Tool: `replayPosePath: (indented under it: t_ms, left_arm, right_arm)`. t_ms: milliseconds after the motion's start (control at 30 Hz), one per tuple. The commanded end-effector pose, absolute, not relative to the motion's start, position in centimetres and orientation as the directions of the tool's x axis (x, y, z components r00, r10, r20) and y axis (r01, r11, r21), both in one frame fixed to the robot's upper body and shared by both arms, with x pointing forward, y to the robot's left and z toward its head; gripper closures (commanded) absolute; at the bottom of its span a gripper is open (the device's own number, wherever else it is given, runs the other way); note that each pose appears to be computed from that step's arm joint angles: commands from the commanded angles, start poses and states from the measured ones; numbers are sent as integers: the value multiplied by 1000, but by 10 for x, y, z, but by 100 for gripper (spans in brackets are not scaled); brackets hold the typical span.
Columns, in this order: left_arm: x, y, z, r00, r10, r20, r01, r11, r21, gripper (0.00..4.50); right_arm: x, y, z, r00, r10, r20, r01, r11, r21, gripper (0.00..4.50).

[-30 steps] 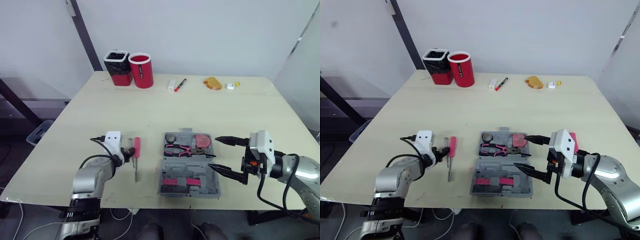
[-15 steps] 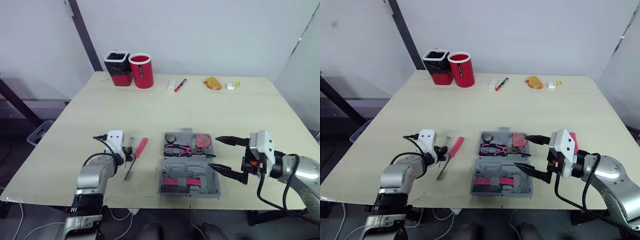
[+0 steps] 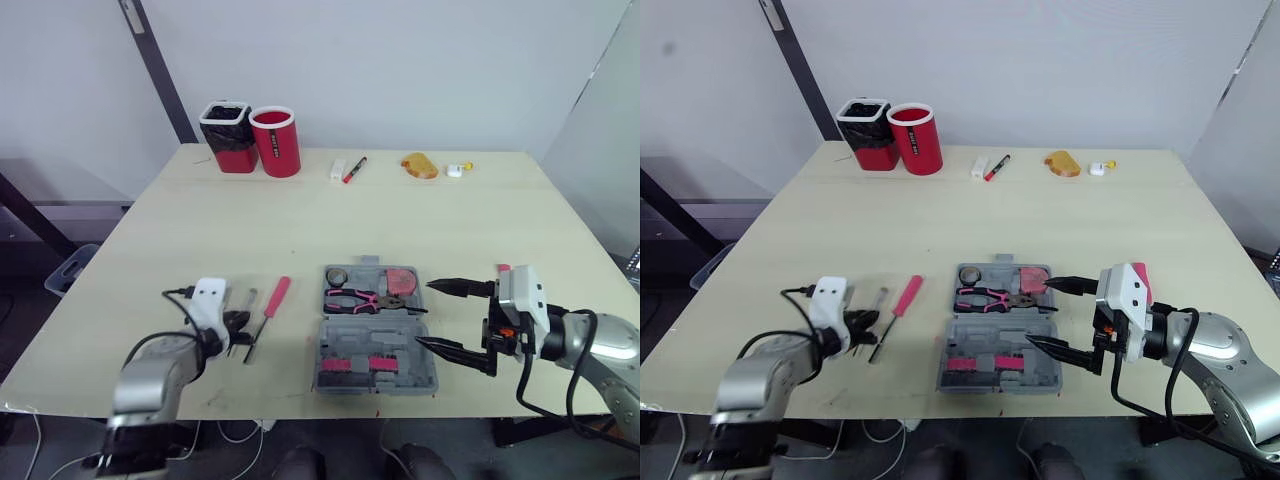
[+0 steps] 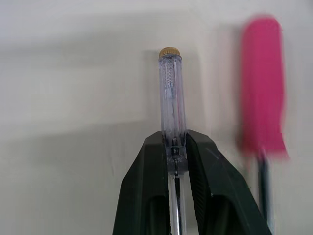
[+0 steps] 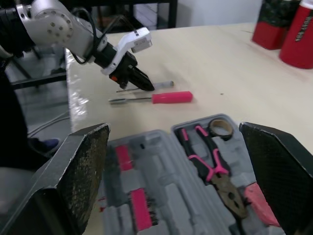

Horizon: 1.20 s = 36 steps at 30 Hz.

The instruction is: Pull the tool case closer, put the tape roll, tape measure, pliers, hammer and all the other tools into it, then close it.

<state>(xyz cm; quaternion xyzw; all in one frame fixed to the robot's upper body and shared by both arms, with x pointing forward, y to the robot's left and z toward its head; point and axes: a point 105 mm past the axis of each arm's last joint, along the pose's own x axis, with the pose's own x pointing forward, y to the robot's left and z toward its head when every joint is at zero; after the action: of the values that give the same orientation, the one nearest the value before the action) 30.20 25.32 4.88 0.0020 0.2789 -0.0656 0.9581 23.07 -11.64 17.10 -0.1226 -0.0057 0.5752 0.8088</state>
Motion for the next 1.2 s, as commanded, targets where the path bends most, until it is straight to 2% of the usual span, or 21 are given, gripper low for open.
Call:
replayPosePath:
  t_ms: [33, 200, 400, 467, 567, 633, 667, 800, 1000, 1100, 1200]
  left_arm:
    - [288, 258, 69, 867, -115, -485, 133, 991, 1, 444]
    - [257, 255, 59, 845, -91, -526, 104, 995, -6, 444]
    - [252, 260, 45, 829, -49, -557, 73, 997, 20, 444]
    - [251, 260, 42, 827, -51, -560, 65, 998, 5, 342]
    - [249, 258, 47, 835, -63, -547, 72, 997, -5, 213]
    - [247, 259, 53, 841, -72, -536, 85, 996, -2, 105]
    - [246, 260, 59, 842, -80, -534, 101, 995, 10, 32]
    - [243, 265, 78, 835, -105, -540, 166, 984, 66, 15]
    - [247, 281, 124, 753, -177, -634, 428, 864, 266, 15]
    - [249, 284, 137, 646, -217, -732, 638, 680, 361, 15]
    - [255, 293, 143, 552, -190, -812, 798, 403, 449, 15]
  right_arm:
    - [221, -112, 178, 285, 951, -121, -938, 251, -239, 0]
    - [219, -111, 175, 275, 953, -126, -943, 242, -229, 0]
    - [218, -111, 173, 269, 955, -124, -945, 237, -223, 0]
    - [218, -111, 172, 267, 956, -123, -946, 236, -224, 0]
    - [218, -111, 172, 269, 956, -119, -945, 238, -226, 0]
    - [217, -111, 171, 269, 956, -119, -944, 238, -226, 0]
    - [217, -111, 171, 270, 956, -117, -944, 239, -226, 0]
    - [216, -110, 171, 271, 956, -109, -944, 242, -226, 0]
    - [214, -105, 176, 268, 960, -80, -942, 243, -233, 0]
    - [213, -105, 175, 267, 961, -78, -942, 242, -234, 0]
    - [213, -104, 176, 263, 962, -77, -942, 239, -236, 0]
